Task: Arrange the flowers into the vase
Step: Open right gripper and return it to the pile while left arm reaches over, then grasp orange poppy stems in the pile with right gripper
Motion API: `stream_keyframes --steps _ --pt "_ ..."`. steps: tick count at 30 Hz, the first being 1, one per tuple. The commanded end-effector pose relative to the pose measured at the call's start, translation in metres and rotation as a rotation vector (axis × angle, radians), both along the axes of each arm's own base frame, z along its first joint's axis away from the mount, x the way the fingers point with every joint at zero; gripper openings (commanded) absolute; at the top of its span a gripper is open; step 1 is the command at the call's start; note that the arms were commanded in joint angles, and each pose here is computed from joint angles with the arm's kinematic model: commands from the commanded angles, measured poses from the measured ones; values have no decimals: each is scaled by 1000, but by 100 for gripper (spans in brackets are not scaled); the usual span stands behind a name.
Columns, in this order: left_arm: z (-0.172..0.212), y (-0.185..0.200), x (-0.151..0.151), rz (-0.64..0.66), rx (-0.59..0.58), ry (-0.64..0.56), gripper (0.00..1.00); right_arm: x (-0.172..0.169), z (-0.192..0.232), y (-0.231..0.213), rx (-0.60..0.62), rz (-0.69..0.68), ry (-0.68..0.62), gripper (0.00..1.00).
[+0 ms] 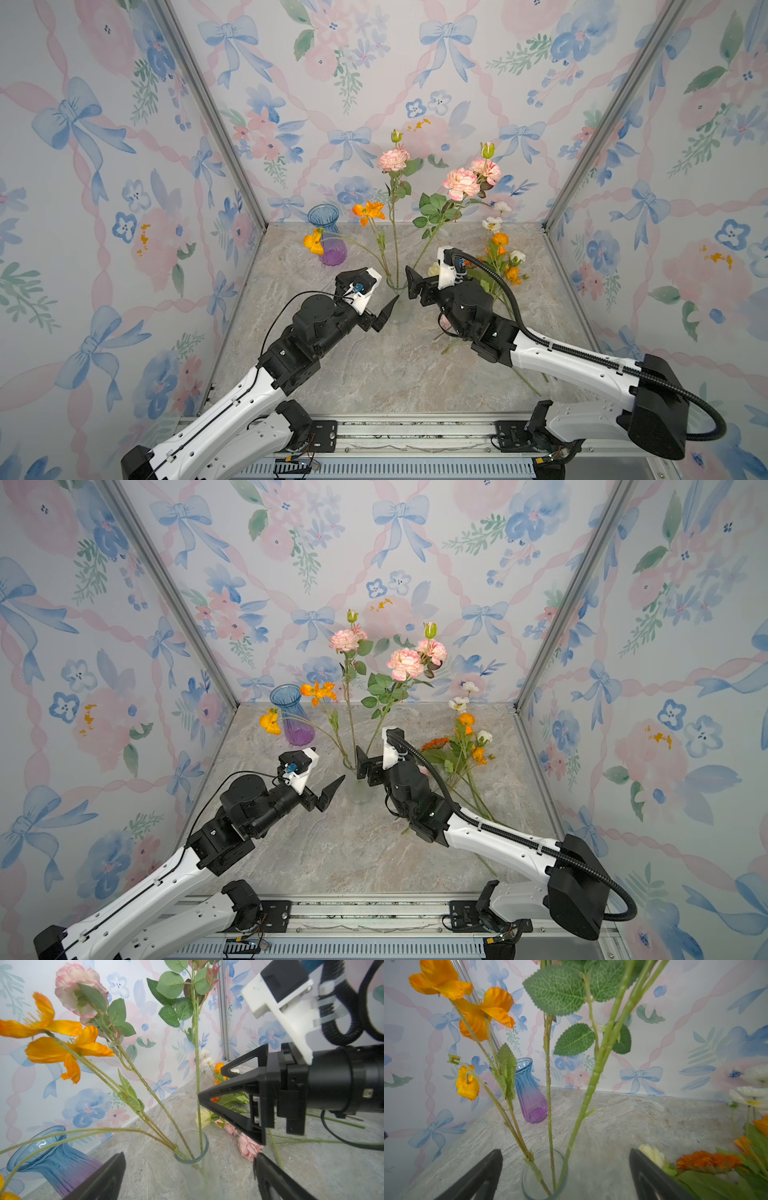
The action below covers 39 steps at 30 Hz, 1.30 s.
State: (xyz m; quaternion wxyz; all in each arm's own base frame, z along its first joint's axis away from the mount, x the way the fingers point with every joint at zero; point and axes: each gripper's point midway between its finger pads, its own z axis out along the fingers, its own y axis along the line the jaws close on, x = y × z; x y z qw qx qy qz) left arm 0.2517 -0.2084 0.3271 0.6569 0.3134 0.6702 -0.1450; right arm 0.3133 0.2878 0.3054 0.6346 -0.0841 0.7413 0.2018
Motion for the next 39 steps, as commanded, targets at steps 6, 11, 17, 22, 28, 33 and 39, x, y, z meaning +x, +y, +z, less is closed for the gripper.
stream_keyframes --steps 6,11,17,22,28,33,39 --pt "-11 -6 2 -26 34 0 98 -24 -28 -61 -108 -89 194 96" --pt "-24 -22 4 -92 71 24 98 -33 -57 -117 -74 -205 290 93" --pt "-14 -65 -8 -259 99 21 98 -50 -87 -184 35 -389 427 87" --pt "-15 -118 -20 -388 263 -9 98 -54 -132 -202 140 -393 650 83" --pt "-48 -143 -24 -439 349 21 98 -46 -180 -201 247 -368 796 70" --pt "-63 -130 -21 -369 337 29 98 -29 -201 -197 300 -359 830 60" --pt "-57 -123 -24 -348 324 4 98 -6 -215 -190 321 -364 843 52"
